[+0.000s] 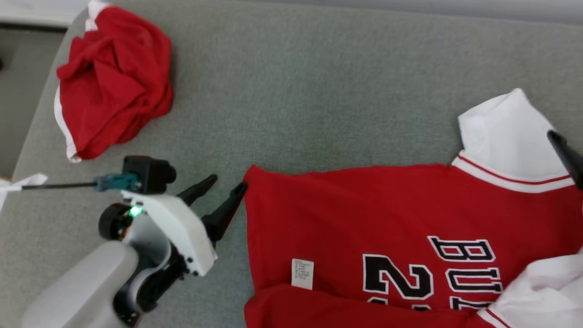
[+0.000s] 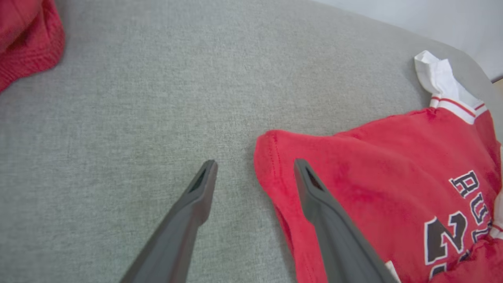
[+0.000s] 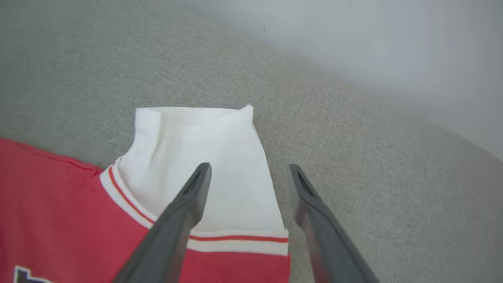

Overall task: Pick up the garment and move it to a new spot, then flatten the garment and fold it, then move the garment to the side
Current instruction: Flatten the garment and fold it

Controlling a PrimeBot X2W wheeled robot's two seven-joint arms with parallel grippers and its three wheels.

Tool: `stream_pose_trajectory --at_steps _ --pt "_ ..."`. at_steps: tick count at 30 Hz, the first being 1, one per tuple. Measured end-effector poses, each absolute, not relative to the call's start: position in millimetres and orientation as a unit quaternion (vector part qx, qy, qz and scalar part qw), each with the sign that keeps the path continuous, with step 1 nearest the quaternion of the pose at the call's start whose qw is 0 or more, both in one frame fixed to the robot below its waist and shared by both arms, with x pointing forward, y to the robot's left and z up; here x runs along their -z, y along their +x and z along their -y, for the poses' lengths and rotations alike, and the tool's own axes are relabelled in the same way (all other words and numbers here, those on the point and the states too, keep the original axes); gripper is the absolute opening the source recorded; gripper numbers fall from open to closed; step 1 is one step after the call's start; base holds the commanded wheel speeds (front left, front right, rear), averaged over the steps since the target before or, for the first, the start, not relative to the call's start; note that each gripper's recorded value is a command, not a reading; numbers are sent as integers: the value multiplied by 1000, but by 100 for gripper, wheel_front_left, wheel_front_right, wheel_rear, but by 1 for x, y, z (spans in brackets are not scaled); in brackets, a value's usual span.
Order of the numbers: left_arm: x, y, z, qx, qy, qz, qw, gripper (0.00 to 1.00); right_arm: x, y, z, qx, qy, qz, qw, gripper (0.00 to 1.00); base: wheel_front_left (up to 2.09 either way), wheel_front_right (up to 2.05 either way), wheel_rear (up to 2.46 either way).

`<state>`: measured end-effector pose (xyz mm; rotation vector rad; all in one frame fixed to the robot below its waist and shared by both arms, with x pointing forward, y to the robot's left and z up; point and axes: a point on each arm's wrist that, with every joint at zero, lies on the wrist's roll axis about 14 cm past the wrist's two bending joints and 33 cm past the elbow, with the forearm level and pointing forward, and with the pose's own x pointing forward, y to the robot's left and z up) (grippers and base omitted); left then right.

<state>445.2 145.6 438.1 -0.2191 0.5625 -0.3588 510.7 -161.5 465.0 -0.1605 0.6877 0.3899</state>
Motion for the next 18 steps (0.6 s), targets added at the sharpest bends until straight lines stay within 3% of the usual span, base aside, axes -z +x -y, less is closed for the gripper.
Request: stream_pose_trajectory --at_steps 7,18 --pt "-407 463 -145 170 -110 -294 934 100 -412 563 132 -197 -85 -352 911 100 0 0 0" --pt "-399 467 -126 200 -110 -301 926 100 -386 569 124 -201 -79 -386 897 100 0 0 0"
